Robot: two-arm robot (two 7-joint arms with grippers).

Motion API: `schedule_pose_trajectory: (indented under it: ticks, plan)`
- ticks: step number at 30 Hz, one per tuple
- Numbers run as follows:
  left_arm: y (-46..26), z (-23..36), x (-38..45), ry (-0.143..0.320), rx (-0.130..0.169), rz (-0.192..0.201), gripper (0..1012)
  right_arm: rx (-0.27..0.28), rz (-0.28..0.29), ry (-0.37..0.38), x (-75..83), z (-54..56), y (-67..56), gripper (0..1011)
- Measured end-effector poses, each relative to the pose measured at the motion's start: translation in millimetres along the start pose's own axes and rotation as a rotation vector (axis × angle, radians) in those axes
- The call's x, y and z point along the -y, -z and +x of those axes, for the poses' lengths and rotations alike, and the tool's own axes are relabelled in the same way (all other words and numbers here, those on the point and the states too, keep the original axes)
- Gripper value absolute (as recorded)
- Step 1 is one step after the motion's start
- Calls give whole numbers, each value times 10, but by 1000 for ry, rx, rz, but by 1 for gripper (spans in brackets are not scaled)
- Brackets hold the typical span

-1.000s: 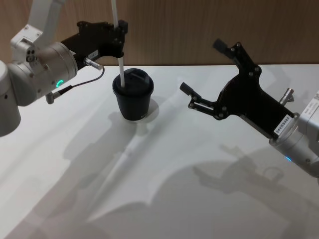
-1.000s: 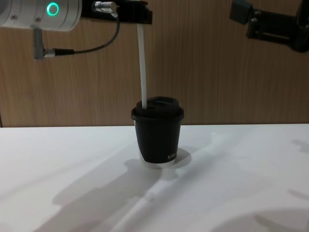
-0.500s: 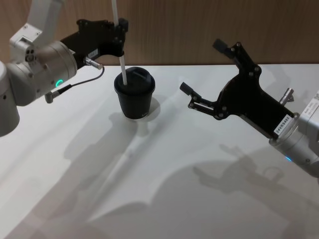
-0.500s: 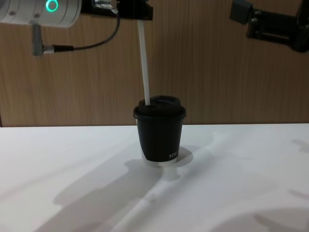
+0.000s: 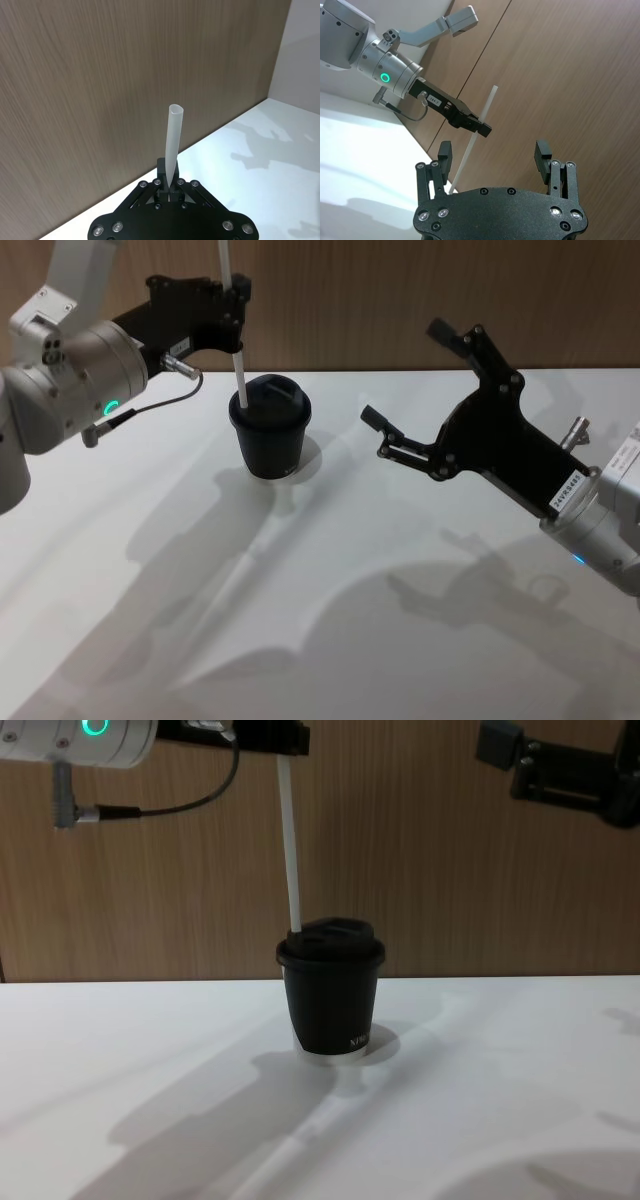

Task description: Pick up the straw with one hand, pass it to the other hand, and insert it into the cup.

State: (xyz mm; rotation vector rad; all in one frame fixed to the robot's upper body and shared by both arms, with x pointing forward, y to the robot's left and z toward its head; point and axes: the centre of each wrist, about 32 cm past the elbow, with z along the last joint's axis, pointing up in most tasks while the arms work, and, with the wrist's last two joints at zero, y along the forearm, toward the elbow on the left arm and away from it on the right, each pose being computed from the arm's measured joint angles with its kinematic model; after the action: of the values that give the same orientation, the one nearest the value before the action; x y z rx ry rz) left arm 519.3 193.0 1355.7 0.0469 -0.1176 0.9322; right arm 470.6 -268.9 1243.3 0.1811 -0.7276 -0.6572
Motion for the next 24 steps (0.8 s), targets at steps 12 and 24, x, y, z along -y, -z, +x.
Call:
schedule_pose_trajectory:
  ticks: [12, 24]
  plan:
    - [13, 8, 5, 1, -10, -2, 6, 0, 0, 0, 0, 0, 0, 1001]
    - [39, 12, 26, 13, -24, -7, 6, 0, 0, 0, 0, 0, 0, 1001]
